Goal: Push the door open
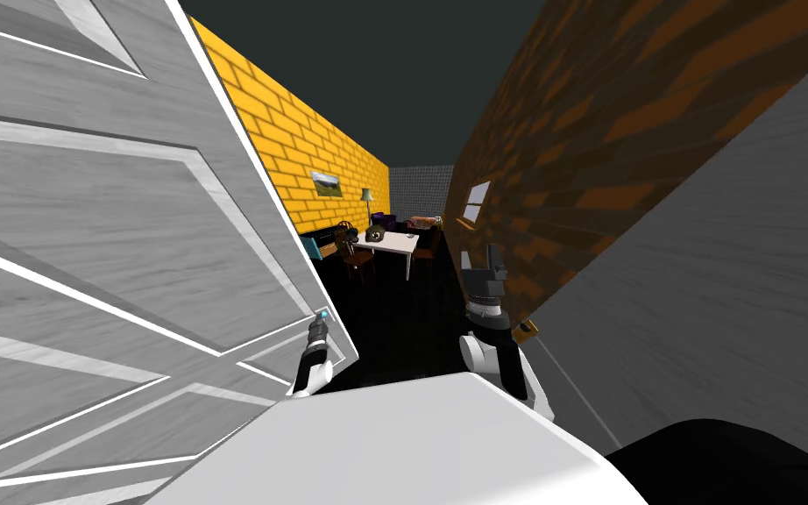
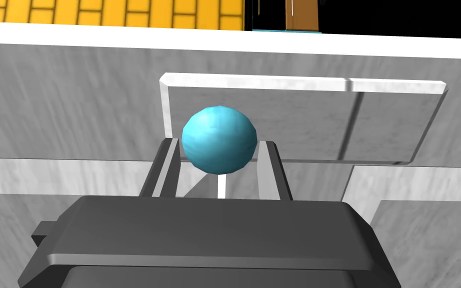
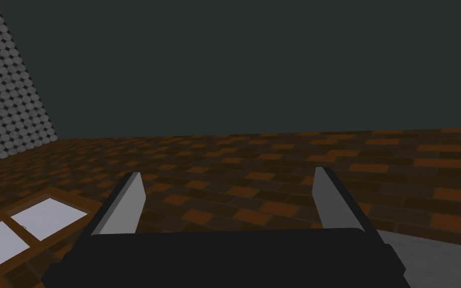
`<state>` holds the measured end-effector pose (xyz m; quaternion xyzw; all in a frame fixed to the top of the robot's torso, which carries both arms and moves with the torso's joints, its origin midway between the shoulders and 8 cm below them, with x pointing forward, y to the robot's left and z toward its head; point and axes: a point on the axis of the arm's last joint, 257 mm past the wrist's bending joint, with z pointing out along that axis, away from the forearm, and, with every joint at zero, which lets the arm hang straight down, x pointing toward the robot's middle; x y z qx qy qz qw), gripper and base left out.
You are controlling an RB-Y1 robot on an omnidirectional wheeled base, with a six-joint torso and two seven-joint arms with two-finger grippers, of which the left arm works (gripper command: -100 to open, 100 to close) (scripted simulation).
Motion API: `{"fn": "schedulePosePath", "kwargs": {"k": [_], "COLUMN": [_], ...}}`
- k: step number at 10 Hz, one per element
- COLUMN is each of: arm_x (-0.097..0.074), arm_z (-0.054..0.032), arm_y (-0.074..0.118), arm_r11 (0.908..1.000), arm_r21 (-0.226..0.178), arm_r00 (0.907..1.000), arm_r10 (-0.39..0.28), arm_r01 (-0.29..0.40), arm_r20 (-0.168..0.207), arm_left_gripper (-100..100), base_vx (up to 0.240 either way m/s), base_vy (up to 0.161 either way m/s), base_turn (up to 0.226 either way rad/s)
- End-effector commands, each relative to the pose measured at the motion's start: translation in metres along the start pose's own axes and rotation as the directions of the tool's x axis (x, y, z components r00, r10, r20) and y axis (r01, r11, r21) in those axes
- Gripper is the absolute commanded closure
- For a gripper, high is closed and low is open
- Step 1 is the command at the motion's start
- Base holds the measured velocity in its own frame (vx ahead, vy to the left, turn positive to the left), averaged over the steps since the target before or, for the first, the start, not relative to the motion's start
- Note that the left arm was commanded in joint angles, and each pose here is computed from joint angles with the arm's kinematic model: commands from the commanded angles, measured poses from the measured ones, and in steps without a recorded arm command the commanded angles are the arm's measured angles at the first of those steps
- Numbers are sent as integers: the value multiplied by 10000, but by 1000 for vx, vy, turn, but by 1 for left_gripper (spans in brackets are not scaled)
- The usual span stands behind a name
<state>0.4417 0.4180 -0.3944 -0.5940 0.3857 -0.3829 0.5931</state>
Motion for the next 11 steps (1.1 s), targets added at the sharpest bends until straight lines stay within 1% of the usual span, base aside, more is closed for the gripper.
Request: {"fn": "schedulePosePath", "kwargs": {"k": [1, 3, 4, 5, 8, 9, 11], "arm_x": [-118, -220, -183, -297, -474, -578, -722], "arm_z": [37, 46, 22, 31, 26, 20, 9], "arm_y": [-26, -28, 13, -4, -8, -11, -15], "arm_r11": [10000, 10000, 10000, 10000, 10000, 10000, 10000], "arm_r21": [53, 38, -26, 15, 18, 20, 23], "arm_r00": [9997, 9987, 9991, 9977, 9940, 9910, 9860], "arm_r10": [-3, -22, -15, -13, -15, -17, -20], "arm_r01": [2, 20, 16, 11, 13, 14, 17], "arm_r20": [260, 509, 423, 682, 1093, 1336, 1670], "arm_left_gripper": [100, 100, 100, 100, 100, 100, 100], "base_vx": [186, 185, 89, 130, 215, 233, 229], "base_vy": [-40, -22, 3, -8, 7, -14, 42], "base_turn": [60, 53, 25, 35, 48, 38, 57]}}
